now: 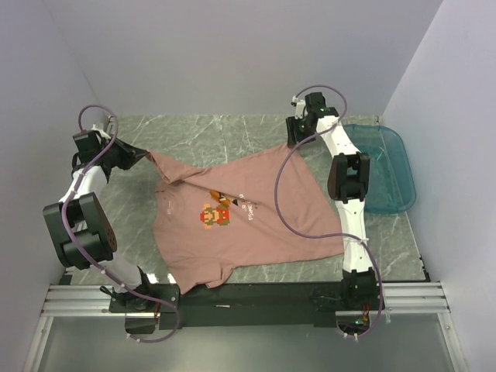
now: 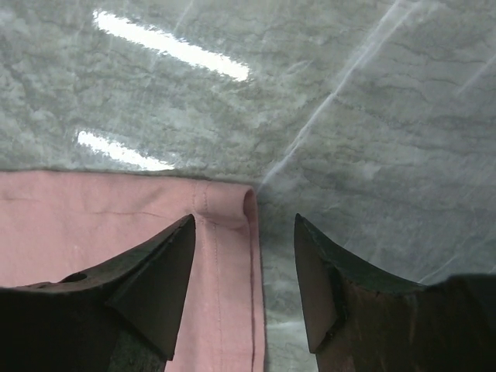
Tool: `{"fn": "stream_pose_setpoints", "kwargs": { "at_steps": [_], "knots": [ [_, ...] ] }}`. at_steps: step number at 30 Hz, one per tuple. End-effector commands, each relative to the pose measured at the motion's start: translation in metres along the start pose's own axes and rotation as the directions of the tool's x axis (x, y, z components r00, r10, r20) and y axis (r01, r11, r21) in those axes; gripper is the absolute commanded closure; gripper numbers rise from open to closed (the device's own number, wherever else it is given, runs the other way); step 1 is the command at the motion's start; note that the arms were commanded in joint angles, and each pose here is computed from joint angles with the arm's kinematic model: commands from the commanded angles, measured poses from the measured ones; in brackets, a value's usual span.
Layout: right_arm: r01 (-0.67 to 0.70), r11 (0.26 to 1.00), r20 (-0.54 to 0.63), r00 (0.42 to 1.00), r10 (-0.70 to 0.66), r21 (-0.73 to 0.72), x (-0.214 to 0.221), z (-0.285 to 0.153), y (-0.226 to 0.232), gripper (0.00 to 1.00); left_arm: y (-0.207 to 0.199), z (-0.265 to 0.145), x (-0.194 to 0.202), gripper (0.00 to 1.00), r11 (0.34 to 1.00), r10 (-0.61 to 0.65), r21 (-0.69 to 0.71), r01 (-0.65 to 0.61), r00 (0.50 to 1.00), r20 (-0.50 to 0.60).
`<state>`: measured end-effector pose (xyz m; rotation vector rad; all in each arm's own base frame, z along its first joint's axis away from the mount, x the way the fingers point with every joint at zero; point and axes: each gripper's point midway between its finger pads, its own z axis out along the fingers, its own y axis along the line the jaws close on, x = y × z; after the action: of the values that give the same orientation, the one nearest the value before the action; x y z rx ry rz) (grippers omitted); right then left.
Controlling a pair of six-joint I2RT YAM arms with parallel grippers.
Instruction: Fold and stack the t-shirts
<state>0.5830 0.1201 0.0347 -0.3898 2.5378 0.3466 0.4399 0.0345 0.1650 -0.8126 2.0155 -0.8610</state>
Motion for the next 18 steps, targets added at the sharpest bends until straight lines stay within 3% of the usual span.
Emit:
{"fn": "stream_pose_setpoints", "kwargs": {
  "at_steps": [1, 3, 13, 18],
  "knots": [
    [0.062, 0.997, -0.008, 0.998, -0.062, -0.039, -0.002, -0.002, 0.013, 0.40, -0.010, 0.001, -0.002, 1.00, 0.999, 0.029, 0.040, -0.030, 1.000, 0.007],
    [0.089, 0.994, -0.018, 0.996, -0.090, -0.056, 0.001, -0.002, 0.017, 0.47, -0.011, 0.001, -0.002, 1.00, 0.999, 0.030, 0.045, -0.030, 1.000, 0.006],
    [0.125, 0.990, -0.070, 0.989, -0.129, -0.060, 0.014, 0.001, 0.024, 0.63, -0.011, 0.002, 0.000, 1.00, 0.999, 0.029, 0.045, -0.029, 1.000, 0.001],
    [0.106, 0.994, -0.051, 0.993, -0.107, -0.022, 0.009, 0.001, 0.018, 0.63, -0.012, 0.002, 0.002, 1.00, 0.998, 0.037, 0.046, -0.036, 0.999, -0.002]
  ]
}}
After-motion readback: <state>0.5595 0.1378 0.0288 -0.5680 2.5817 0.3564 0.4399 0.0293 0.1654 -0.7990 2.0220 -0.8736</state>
